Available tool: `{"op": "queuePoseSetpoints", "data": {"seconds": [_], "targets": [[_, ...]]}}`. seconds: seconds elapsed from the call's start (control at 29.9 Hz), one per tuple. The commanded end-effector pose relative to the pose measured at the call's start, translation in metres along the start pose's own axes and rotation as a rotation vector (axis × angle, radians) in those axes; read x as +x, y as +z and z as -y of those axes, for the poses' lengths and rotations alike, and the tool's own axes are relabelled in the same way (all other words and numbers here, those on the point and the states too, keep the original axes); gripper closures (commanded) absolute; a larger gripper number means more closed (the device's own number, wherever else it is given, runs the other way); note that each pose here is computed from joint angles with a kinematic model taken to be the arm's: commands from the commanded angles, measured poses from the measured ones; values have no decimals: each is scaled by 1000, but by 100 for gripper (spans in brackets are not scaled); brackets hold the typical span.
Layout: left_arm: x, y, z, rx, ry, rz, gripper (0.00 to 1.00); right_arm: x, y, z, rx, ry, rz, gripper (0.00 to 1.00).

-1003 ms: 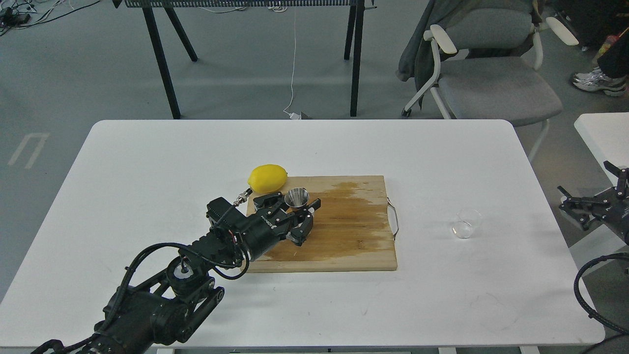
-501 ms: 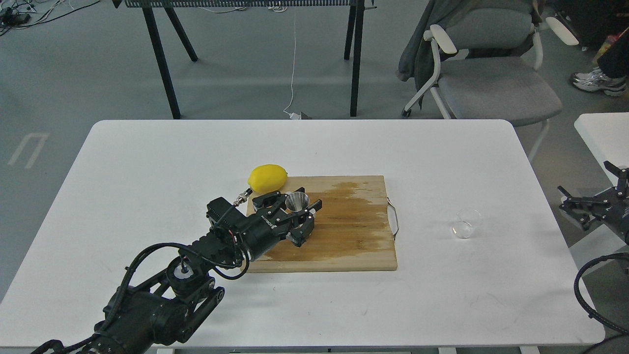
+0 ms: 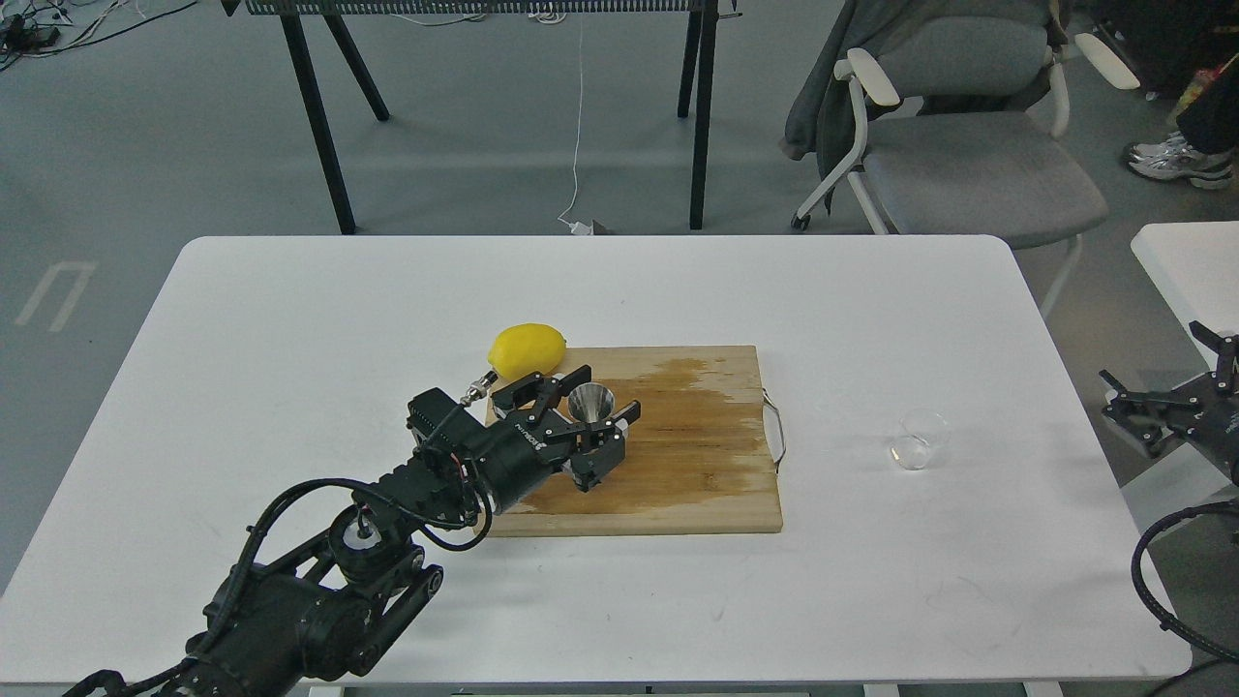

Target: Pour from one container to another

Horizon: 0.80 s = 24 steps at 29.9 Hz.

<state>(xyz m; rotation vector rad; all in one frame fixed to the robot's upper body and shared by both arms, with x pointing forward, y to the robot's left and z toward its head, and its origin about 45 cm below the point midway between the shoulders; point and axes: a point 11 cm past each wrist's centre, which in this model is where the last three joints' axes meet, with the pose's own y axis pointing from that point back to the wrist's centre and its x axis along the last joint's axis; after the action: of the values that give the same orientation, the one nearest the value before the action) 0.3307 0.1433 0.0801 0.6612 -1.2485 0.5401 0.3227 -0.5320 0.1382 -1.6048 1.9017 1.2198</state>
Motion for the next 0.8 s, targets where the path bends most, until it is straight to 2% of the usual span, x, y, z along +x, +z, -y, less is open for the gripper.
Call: {"op": "queuePoseSetpoints", "data": {"seconds": [0.0,0.77], "targets": [[1,0,0,-1,2,1,18,0,0,0,0,0,0,0],[23,-9,0,33,66,-11,13,0,0,0,-1,1,-1,0]]}}
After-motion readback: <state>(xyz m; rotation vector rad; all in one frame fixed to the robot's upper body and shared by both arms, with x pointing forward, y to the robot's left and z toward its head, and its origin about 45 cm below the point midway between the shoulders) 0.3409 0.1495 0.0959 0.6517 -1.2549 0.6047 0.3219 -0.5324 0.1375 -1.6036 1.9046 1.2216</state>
